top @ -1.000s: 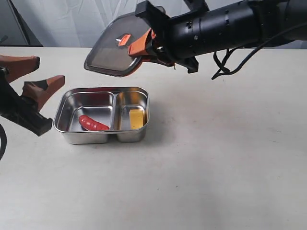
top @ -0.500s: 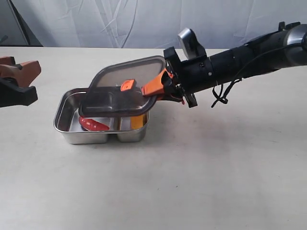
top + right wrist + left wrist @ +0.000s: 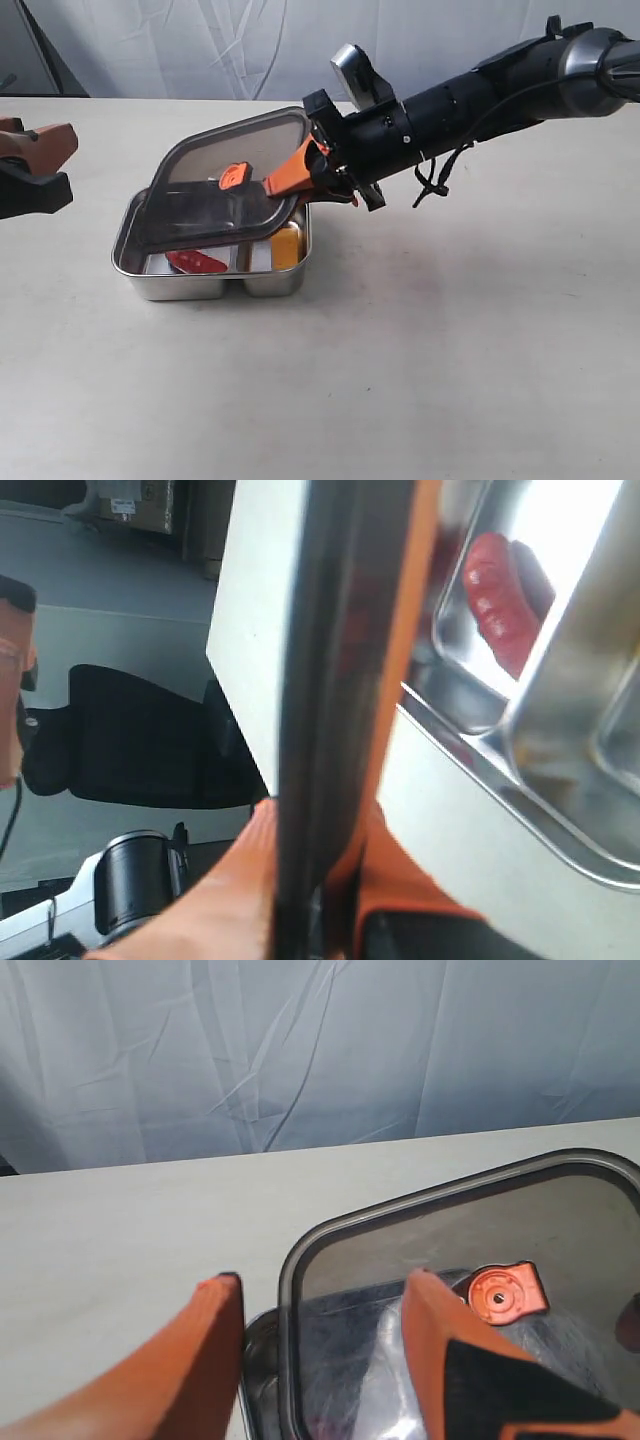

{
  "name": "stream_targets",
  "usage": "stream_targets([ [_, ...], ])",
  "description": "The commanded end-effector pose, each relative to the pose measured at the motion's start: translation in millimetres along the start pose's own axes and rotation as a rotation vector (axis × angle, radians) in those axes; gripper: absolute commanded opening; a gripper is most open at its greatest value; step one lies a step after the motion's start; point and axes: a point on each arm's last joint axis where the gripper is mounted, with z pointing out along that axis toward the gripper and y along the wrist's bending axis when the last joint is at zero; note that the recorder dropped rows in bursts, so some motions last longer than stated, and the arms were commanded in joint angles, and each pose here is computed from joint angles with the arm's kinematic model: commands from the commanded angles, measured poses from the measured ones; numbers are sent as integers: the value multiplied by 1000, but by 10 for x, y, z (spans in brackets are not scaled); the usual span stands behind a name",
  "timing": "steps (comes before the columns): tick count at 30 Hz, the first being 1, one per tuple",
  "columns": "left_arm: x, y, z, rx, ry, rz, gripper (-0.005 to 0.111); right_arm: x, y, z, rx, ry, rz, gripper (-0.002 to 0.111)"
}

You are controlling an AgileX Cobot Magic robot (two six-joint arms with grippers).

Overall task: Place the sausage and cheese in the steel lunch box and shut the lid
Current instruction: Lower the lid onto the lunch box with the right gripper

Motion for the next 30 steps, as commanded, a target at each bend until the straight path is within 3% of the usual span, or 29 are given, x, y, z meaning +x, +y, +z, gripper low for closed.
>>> stream_targets([
  [1,-35,6,-8,-3,-18,-14,47,-27,200,95,-69,-12,-23,-1],
  [4,-35,5,-8,-3,-18,-12,47,9,141,192,-21,57,-56,-1],
  [10,4,9,-7,-3,-8,-12,47,-29,-134,308,-37,55,27,-1],
  [23,31,5,26,4,10,30,47,-193,-525,-1,64,39,133,-1],
  [30,149,24,160,-3,87,27,47,-182,-716,-16,90,53,197,-1],
])
